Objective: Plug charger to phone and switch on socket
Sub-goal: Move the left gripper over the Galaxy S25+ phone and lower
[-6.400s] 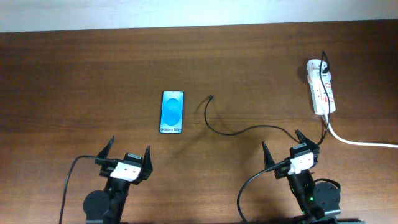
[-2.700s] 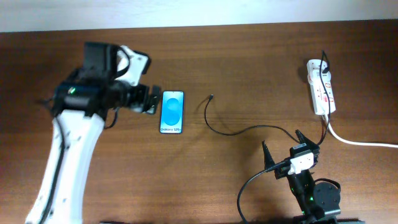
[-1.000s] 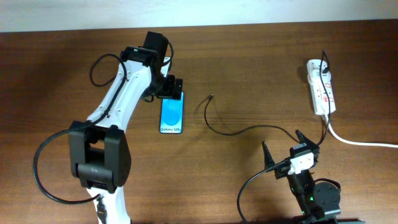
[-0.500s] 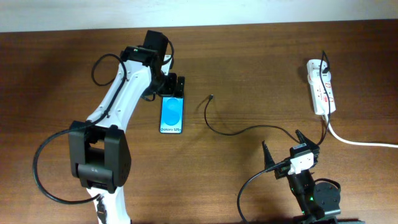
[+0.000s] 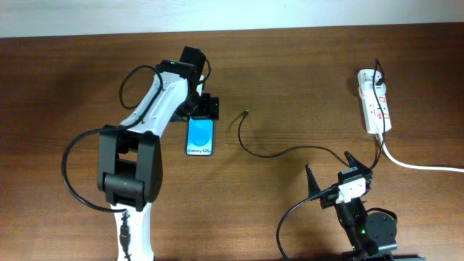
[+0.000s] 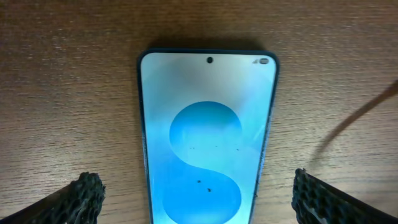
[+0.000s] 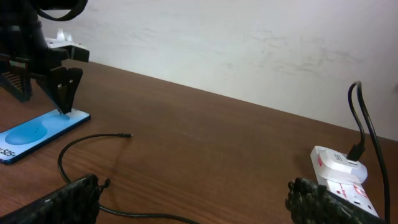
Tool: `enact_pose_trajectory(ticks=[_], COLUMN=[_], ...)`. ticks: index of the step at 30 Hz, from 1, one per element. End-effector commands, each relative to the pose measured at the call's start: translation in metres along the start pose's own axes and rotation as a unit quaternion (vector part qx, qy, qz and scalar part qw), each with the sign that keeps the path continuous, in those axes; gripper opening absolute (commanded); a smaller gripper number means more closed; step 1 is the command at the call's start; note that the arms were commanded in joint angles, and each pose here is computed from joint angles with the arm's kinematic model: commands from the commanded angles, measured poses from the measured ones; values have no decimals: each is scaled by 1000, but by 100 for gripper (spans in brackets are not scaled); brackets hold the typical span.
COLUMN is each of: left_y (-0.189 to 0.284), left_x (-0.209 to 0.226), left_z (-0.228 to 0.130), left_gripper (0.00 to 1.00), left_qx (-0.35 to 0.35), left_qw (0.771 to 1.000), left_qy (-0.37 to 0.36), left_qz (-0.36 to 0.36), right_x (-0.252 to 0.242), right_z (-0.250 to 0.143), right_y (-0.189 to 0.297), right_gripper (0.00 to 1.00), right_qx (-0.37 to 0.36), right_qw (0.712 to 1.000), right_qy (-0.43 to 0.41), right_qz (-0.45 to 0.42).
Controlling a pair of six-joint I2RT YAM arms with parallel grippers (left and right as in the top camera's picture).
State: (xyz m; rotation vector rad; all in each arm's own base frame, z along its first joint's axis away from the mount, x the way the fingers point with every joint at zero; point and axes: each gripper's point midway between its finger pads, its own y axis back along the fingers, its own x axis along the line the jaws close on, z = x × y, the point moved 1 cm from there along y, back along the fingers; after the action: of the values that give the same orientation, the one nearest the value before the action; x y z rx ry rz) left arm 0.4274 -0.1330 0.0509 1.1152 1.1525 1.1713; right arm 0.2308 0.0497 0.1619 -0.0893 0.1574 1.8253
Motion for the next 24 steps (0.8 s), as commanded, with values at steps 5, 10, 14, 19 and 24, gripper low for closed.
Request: enact_pose_trajectory(ticks=[5,10,14,19,24], left_y=[-1,-9,-16,-36,-39], left_x=[-1,4,4,-6,-8], left_z=[1,0,-2,-12,-14], left_gripper=[99,99,99,99,99], left_qx=[-11,-5,3,30,33], left_qw=[999,999,999,998,998], left_qy=[3,-3,-4,-17,-20], left_qz=[36,51,53,54,57], right_x=[2,2,2,2,2], right_z=[-2,-2,-2,-2,-2], right_y=[0,0,0,0,0], right_gripper=[98,98,99,98,98], right_qx=[0,0,0,0,0], right_qw=[1000,1000,1000,1000,1000], right_qy=[-6,-6,-6,-6,-6], right_qz=[5,5,5,5,5])
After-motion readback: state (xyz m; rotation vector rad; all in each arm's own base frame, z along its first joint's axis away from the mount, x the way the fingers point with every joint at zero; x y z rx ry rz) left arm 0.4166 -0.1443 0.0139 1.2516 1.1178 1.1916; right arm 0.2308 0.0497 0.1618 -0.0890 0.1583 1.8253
